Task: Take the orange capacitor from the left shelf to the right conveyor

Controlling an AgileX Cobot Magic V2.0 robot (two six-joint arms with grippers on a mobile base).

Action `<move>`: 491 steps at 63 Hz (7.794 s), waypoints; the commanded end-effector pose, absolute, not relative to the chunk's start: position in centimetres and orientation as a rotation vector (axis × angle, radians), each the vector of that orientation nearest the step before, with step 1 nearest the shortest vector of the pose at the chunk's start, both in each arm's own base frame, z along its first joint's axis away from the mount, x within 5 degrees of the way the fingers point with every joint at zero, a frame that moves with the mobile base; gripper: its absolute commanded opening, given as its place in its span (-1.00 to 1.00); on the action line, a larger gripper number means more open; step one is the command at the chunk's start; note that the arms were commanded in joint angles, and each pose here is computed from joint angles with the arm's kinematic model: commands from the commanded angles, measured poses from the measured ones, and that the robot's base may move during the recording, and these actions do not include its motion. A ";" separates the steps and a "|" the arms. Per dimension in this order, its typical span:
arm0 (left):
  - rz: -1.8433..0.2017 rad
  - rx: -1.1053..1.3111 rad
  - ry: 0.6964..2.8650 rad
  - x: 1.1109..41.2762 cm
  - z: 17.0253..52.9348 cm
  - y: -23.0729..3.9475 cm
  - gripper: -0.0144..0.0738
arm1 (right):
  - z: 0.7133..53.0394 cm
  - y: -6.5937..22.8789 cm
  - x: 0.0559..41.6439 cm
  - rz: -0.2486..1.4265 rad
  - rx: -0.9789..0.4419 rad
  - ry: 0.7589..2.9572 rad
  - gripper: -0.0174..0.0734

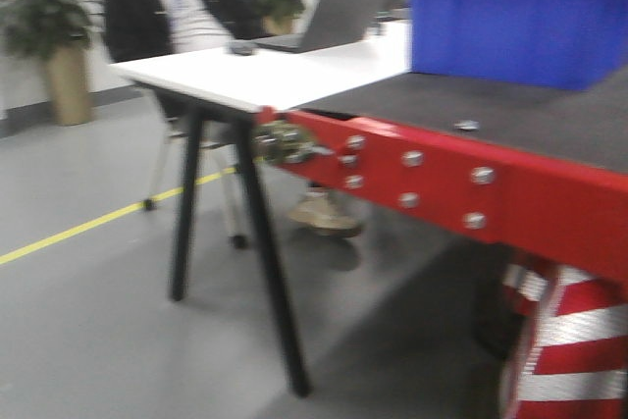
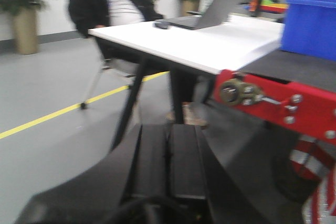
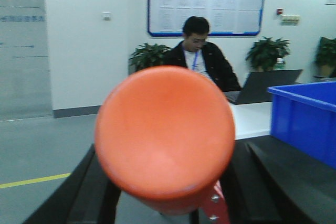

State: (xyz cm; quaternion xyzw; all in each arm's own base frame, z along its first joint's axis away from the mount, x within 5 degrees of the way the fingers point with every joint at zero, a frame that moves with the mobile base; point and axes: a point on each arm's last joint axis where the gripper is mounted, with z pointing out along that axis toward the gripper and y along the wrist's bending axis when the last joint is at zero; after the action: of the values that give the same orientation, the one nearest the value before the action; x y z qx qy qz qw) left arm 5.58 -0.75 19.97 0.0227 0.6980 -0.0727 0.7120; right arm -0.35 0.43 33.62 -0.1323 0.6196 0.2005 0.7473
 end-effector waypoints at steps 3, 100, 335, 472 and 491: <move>-0.180 0.040 1.447 5.4 20.9 -0.8 -0.91 | 35.2 0.1 -0.9 0.439 -0.260 1.238 -0.45; -0.180 0.040 1.447 5.4 20.9 -0.8 -0.91 | 35.2 0.1 -0.9 0.439 -0.260 1.238 -0.45; -0.180 0.040 1.447 5.4 20.9 -0.8 -0.91 | 26.7 12.8 24.9 0.354 -0.365 1.914 0.63; -0.180 0.040 1.447 5.4 20.9 -0.8 -0.91 | 20.6 -0.1 5.5 0.021 0.035 1.456 -0.49; -0.180 0.040 1.447 5.4 20.9 -0.8 -0.91 | 20.7 -0.1 5.5 0.015 0.029 1.447 -0.49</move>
State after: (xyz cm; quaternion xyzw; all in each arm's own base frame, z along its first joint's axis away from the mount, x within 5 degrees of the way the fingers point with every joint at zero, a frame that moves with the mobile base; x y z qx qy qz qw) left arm 5.58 -0.75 19.97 0.0227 0.6980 -0.0727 0.7120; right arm 5.70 -0.03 19.82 0.0148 0.7034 0.0112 0.7106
